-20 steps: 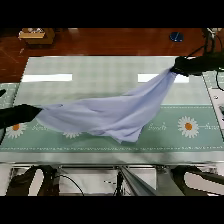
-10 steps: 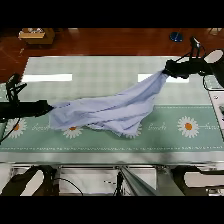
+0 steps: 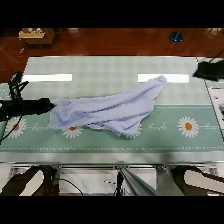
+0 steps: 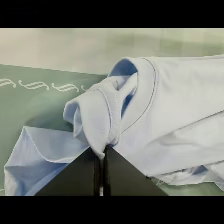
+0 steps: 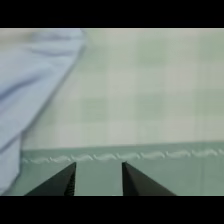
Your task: Fold the shirts.
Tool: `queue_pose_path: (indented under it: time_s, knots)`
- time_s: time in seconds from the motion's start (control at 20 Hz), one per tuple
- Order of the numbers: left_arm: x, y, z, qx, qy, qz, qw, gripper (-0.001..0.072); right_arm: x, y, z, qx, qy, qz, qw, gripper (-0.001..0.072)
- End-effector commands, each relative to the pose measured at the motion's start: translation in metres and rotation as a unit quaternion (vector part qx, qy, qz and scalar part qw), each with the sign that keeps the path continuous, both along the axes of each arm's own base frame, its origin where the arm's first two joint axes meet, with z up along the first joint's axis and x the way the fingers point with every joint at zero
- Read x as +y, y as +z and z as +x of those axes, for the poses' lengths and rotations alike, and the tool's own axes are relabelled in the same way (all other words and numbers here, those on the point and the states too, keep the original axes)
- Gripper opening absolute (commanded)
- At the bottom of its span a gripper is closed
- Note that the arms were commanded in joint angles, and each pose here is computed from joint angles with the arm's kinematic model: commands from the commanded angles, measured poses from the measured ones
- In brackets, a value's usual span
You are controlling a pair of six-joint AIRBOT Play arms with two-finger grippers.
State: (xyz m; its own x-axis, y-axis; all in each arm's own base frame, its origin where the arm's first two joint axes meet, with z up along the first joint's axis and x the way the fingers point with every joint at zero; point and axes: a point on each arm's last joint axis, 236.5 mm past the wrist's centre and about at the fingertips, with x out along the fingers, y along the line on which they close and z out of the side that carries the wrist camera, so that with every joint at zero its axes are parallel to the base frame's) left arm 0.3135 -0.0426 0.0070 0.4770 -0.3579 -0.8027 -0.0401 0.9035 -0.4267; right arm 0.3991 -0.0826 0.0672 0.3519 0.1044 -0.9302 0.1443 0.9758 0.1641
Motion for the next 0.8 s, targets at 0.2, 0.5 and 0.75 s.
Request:
queue_pose_path:
  time_s: [0.2,0.5,0.75]
  knots:
    - [0.000,0.000,0.001,-0.005,-0.009,0.006,1.000,0.0026,0.114,-0.088,-0.118,0.112,-0.007,0.273,0.955,0.0377]
    - [0.000,0.000,0.001,-0.005,-0.009,0.005,1.000,0.0026,0.189,-0.117,-0.128,0.102,-0.003,0.336,0.936,0.0449]
    - [0.000,0.000,0.000,-0.005,-0.009,0.006,1.000,0.0026,0.251,-0.131,-0.130,0.089,0.058,0.291,0.951,0.0447]
